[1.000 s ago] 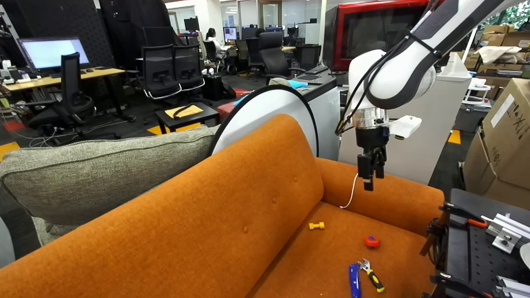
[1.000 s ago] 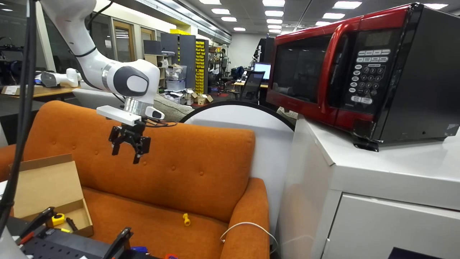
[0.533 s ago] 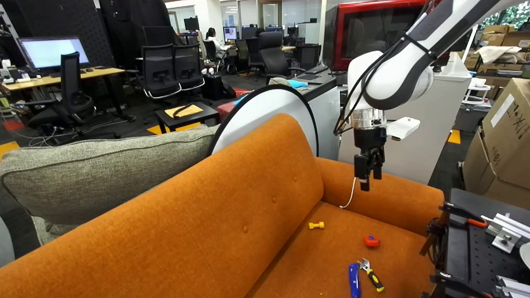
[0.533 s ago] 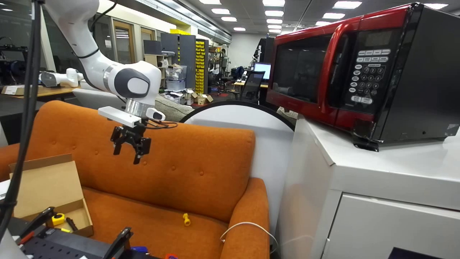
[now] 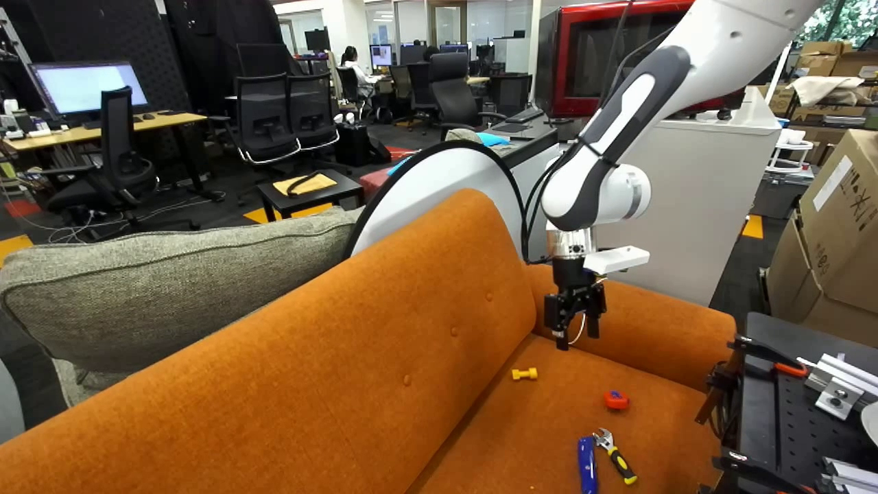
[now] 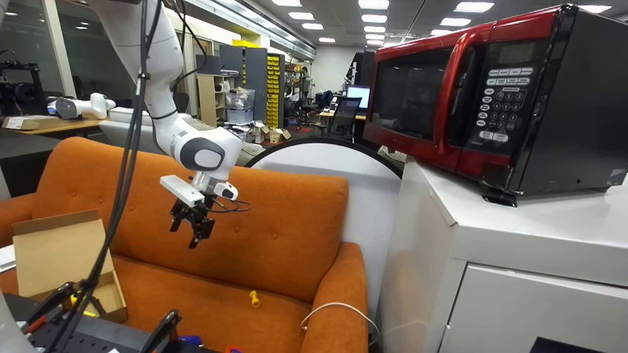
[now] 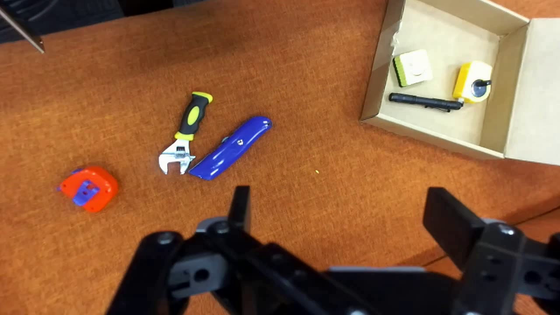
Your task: Put the blue object inside the box
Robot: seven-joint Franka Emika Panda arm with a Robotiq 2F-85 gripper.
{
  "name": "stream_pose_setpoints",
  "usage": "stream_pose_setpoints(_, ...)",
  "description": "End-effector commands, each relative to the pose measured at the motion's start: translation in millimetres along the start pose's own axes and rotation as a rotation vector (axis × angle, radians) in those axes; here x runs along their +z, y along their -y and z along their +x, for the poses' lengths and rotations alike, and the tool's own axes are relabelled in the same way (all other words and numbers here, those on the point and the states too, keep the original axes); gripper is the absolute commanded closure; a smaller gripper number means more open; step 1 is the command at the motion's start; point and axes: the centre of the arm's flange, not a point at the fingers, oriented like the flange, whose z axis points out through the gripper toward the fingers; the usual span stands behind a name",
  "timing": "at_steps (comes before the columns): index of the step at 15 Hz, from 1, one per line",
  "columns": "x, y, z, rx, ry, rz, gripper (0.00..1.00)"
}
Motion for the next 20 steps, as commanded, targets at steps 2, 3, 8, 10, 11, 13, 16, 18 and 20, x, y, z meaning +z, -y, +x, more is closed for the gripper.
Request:
stream_pose_setpoints(2, 29.4, -3.6, 16.9, 0.046, 0.051, 0.025, 0.00)
stream_pose_setpoints(3, 40.4, -5.7, 22.2, 0.051, 0.063, 0.024, 0.00)
stream_pose_setpoints(8, 32.0, -2.5, 22.6, 0.044, 0.048, 0.026, 0.00)
stream_pose_setpoints(10, 32.9, -2.9, 21.7, 0.045, 0.050, 0.025, 0.00)
stream_pose_setpoints(11, 41.2, -6.7, 28.3, 0.067, 0.076, 0.068, 0.00)
stream_pose_setpoints(13, 65.3, -16.0, 40.0, 0.098, 0.101, 0.102, 0.00)
stream_pose_setpoints(16, 119.9, -36.5, 57.6, 0.157, 0.164, 0.144, 0.00)
stream_pose_setpoints(18, 155.5, -45.8, 67.5, 0.188, 0.218, 0.172, 0.00)
stream_pose_setpoints(20, 186.4, -51.5, 78.3, 0.227, 0.251, 0.186, 0.00)
